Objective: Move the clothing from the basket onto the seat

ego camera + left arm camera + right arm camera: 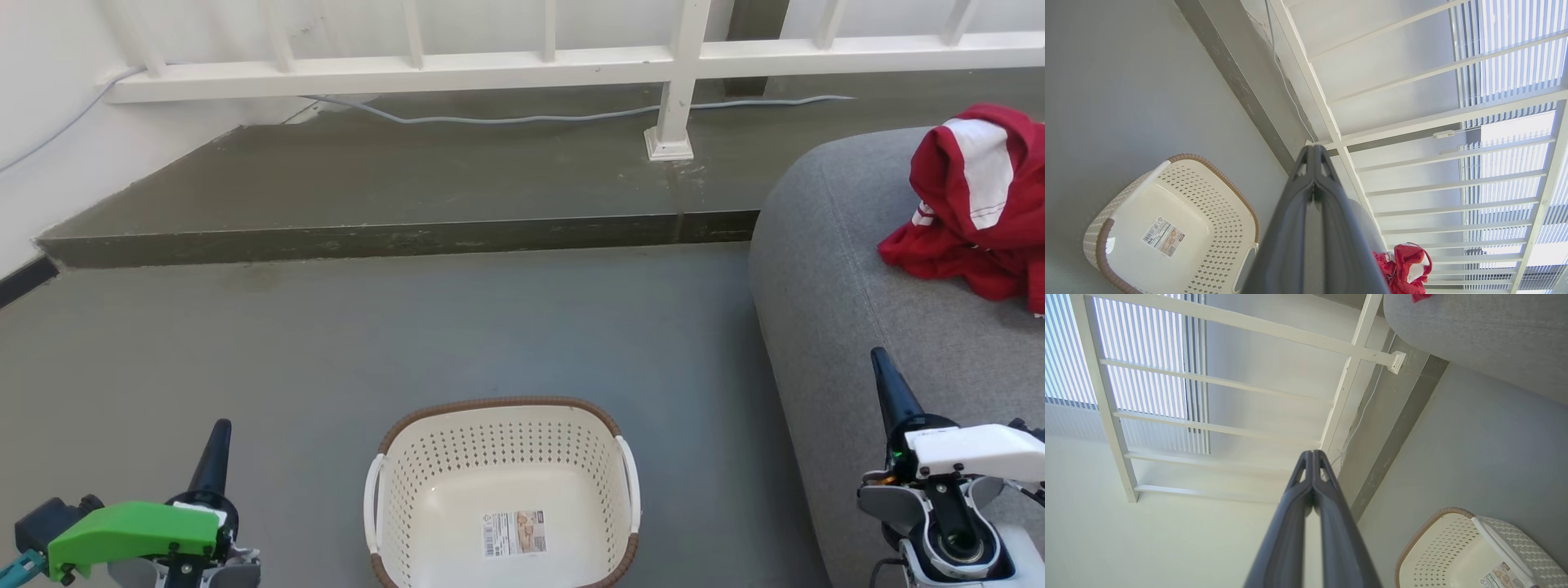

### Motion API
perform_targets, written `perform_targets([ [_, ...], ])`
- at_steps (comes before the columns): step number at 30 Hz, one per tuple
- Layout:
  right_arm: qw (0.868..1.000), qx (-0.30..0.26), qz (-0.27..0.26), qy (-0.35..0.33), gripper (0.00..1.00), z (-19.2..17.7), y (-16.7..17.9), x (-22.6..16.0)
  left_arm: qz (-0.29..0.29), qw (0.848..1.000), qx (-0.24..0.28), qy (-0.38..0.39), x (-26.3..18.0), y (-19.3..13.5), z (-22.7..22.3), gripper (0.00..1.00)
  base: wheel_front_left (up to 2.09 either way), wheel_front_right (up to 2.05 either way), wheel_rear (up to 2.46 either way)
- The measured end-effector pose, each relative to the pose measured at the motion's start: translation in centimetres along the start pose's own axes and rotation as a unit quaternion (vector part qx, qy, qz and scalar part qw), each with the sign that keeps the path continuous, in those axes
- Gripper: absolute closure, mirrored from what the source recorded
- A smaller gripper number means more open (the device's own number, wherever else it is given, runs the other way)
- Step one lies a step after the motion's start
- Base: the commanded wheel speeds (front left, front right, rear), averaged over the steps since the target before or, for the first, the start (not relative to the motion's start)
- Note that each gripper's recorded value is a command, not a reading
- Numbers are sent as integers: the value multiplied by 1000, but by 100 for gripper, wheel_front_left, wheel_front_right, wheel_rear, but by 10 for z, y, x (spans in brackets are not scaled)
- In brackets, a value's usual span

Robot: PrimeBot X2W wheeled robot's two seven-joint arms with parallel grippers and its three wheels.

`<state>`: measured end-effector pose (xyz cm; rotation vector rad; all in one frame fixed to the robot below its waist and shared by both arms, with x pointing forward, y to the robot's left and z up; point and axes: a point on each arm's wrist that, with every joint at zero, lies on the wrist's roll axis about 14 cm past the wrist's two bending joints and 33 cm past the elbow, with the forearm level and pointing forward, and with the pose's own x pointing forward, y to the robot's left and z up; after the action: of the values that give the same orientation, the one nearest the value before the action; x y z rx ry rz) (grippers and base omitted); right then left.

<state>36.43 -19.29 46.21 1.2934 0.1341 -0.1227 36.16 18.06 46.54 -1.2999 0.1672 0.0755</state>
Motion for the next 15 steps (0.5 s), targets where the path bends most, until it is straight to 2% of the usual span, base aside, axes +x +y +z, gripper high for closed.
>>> perform_targets([
  [15,995,99,21,-7,100,12,7,4,-21,995,-93,-4,6,-7,5,100,0,0,0],
])
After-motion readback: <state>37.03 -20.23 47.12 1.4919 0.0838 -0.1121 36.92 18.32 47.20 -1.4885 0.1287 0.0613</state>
